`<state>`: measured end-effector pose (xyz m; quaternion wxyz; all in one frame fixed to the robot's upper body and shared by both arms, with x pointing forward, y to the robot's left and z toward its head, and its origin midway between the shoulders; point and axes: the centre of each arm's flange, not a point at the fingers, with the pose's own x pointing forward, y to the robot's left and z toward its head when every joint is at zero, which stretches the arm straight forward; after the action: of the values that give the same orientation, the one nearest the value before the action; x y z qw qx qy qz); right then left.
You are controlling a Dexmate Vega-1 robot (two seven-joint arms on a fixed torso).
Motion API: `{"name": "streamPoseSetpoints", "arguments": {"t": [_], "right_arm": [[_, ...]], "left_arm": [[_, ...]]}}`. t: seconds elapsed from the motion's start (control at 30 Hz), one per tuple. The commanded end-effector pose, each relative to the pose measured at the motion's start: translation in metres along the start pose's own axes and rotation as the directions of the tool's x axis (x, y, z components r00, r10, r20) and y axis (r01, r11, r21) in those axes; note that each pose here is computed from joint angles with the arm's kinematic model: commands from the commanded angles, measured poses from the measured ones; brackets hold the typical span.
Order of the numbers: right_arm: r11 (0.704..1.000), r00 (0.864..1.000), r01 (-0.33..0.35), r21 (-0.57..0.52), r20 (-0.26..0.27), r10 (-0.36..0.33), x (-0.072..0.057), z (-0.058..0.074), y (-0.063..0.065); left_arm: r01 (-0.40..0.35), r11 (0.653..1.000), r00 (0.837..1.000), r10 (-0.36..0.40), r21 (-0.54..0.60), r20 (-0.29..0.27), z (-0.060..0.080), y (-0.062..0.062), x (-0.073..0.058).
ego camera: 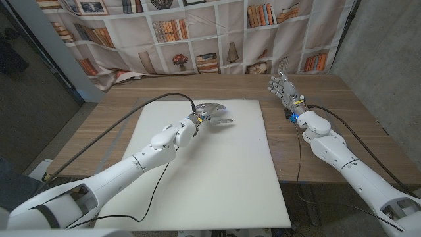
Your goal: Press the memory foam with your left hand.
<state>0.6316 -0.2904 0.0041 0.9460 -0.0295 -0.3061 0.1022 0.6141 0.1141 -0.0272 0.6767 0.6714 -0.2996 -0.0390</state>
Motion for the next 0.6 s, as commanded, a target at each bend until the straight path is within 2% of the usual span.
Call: {"name": "streamPoseSetpoints", "arguments": {"t": [0.03,0.2,0.6], "right_arm": [[1.0,1.0,0.003,0.014,-0.001,-0.003,0.0,-0.003,-0.002],[1.0,1.0,0.006,0.011,0.001,-0.006,-0.001,-0.002,-0.003],[1.0,1.0,0.023,0.011,0.001,-0.023,-0.005,-0.002,-0.009]], "left_arm": [[-0.036,0.999,0.999,0.036,0.009,-0.004,0.001,0.012,-0.002],[-0.03,0.999,1.0,0.03,0.014,0.003,0.002,0.016,0.0],[-0.091,0.996,0.996,0.091,0.023,0.024,0.007,0.039,0.0]]}}
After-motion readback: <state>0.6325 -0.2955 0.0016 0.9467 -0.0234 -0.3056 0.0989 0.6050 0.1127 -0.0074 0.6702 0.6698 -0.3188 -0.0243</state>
